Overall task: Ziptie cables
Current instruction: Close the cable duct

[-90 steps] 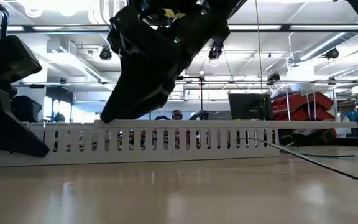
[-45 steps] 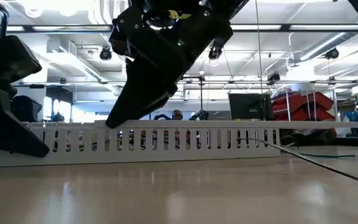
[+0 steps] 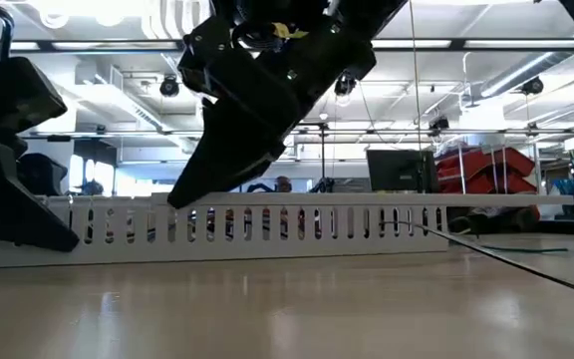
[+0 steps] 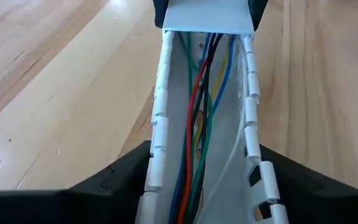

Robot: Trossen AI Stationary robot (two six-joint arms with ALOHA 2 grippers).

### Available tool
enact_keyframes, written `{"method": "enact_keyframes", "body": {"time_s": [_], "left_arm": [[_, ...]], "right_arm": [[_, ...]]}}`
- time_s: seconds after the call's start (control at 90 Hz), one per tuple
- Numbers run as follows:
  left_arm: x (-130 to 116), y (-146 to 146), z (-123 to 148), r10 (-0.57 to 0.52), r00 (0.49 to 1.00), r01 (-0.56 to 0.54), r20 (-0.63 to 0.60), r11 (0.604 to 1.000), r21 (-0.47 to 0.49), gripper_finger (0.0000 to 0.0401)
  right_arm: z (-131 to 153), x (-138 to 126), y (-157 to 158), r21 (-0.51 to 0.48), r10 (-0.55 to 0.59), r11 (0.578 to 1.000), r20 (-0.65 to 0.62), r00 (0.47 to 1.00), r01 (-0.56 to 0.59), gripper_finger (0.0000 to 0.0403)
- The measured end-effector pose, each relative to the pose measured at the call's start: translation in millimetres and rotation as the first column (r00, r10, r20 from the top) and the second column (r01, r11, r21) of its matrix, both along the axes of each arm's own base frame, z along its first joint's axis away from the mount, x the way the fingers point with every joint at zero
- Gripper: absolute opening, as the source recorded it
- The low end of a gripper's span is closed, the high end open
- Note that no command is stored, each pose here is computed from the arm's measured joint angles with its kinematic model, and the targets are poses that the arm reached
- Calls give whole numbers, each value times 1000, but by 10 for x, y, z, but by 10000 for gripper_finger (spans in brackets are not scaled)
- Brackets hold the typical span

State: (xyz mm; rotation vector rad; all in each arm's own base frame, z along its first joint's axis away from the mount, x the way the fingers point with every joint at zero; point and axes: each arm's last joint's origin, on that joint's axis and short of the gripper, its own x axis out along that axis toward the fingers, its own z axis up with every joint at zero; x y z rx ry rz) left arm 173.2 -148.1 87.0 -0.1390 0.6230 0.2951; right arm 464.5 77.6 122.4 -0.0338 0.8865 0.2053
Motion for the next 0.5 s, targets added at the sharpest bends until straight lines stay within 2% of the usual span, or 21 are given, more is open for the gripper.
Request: {"method": "enact_keyframes", "body": {"time_s": [0.122, 0.311, 0.5], "left_arm": [[0, 0, 0, -1, 1000, 1, -1, 1000, 1, 225], [1, 1, 0, -1, 1000, 1, 0, 1000, 3, 224], [1, 1, 1, -2, 1000, 2, 0, 1000, 6, 223]], "right_arm": [[2, 2, 4, 13, 9, 1000, 2, 1000, -9, 220], [2, -5, 47, 3, 22, 1000, 5, 1000, -22, 234], [3, -12, 92, -12, 50, 999, 10, 999, -50, 223]]}}
